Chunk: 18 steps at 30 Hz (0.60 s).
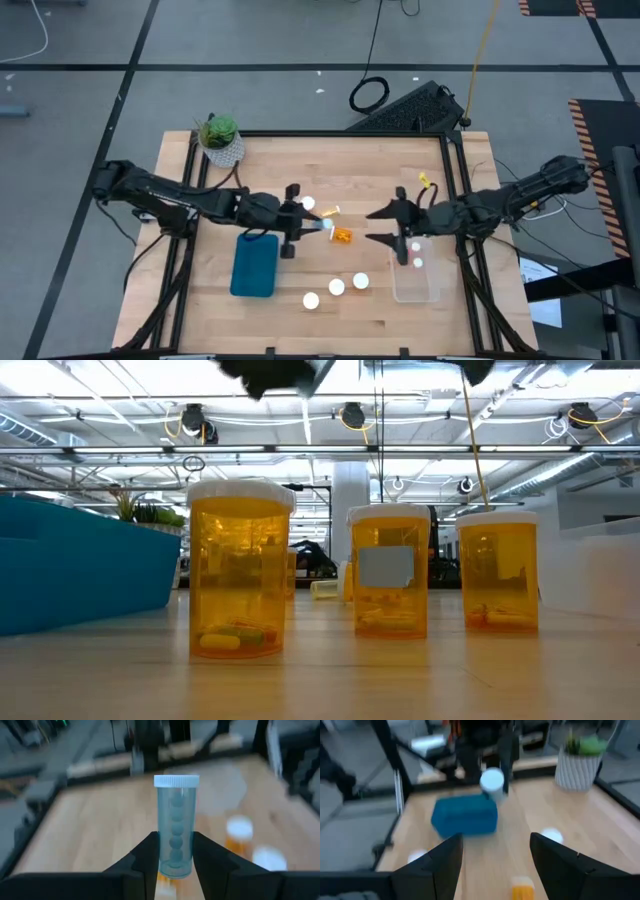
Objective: Pick and place medicine bottles into bin by pill shape (circle, oval)
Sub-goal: Put the blue bottled tablet into the transparent bin
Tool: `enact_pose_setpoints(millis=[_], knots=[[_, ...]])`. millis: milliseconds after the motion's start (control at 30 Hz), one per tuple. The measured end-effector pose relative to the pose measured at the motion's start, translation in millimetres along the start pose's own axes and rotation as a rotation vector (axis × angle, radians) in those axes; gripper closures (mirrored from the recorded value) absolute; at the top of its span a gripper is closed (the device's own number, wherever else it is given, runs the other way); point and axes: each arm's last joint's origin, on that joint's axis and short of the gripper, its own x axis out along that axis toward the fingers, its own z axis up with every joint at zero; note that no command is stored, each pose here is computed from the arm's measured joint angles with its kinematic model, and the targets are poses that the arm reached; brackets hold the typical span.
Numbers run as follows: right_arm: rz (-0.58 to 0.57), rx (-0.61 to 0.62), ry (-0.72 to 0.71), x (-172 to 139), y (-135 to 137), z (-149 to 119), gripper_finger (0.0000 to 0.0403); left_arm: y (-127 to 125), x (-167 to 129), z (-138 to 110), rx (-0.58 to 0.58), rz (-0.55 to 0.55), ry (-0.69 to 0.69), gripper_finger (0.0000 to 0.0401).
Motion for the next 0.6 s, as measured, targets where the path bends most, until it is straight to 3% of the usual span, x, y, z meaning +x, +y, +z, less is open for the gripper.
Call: enact_pose_setpoints(millis=[200, 267, 600], knots=[[-0.017, -0.093, -0.020, 22, 9, 24, 0.0177, 0, 19, 12, -0.026, 0.031, -0.192, 0.0288], [-0.018, -0.128, -0.029, 28, 14, 36, 0.0177, -3, 30, 4, -0.033, 0.032, -0.185, 0.0288], [-0.140, -0.227, 0.280, 40, 23, 51, 0.0177, -13, 79, -18, -0.063, 0.062, -0.264, 0.0288]])
